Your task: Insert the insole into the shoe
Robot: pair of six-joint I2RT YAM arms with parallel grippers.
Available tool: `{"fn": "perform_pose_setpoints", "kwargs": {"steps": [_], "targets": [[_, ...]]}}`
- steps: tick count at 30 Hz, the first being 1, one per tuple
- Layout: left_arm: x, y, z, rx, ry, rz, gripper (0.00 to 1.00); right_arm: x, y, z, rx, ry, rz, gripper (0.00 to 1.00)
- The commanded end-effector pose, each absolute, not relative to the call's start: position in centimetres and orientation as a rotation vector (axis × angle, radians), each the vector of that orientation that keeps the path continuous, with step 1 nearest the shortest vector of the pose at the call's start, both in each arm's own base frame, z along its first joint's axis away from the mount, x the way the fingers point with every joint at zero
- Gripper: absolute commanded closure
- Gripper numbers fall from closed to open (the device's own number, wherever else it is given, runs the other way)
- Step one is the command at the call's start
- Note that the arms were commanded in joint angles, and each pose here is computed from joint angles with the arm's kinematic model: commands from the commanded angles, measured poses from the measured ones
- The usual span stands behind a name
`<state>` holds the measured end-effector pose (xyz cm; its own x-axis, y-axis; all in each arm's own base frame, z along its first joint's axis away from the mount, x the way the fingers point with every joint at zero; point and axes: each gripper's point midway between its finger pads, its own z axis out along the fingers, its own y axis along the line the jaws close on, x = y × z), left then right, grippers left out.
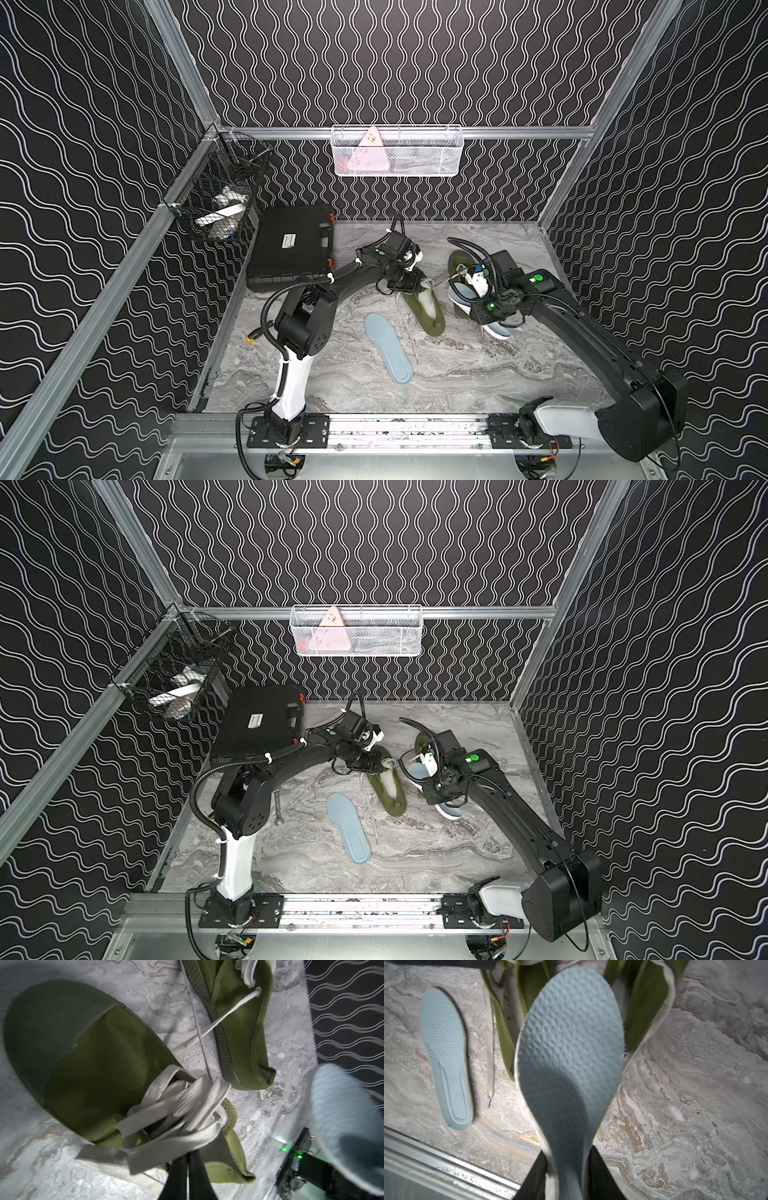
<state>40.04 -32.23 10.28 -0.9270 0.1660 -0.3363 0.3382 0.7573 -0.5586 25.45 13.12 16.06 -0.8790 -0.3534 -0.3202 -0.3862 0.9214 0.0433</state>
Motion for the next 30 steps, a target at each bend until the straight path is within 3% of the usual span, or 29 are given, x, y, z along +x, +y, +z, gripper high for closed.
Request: {"fn": "perform_pose_setpoints", "kwargs": {"steps": [1, 30], "targets": [[39.9, -33.2, 12.0, 0.311, 2.646, -1.096, 1.00, 25.1, 14.3, 15.8, -0.599, 2.785, 0.136, 0.68], [38.9, -32.9, 12.2, 0.151, 2.678, -1.203, 1.00, 24.1, 19.2, 14.0, -0.718, 2.833, 0.255, 0.70]]}}
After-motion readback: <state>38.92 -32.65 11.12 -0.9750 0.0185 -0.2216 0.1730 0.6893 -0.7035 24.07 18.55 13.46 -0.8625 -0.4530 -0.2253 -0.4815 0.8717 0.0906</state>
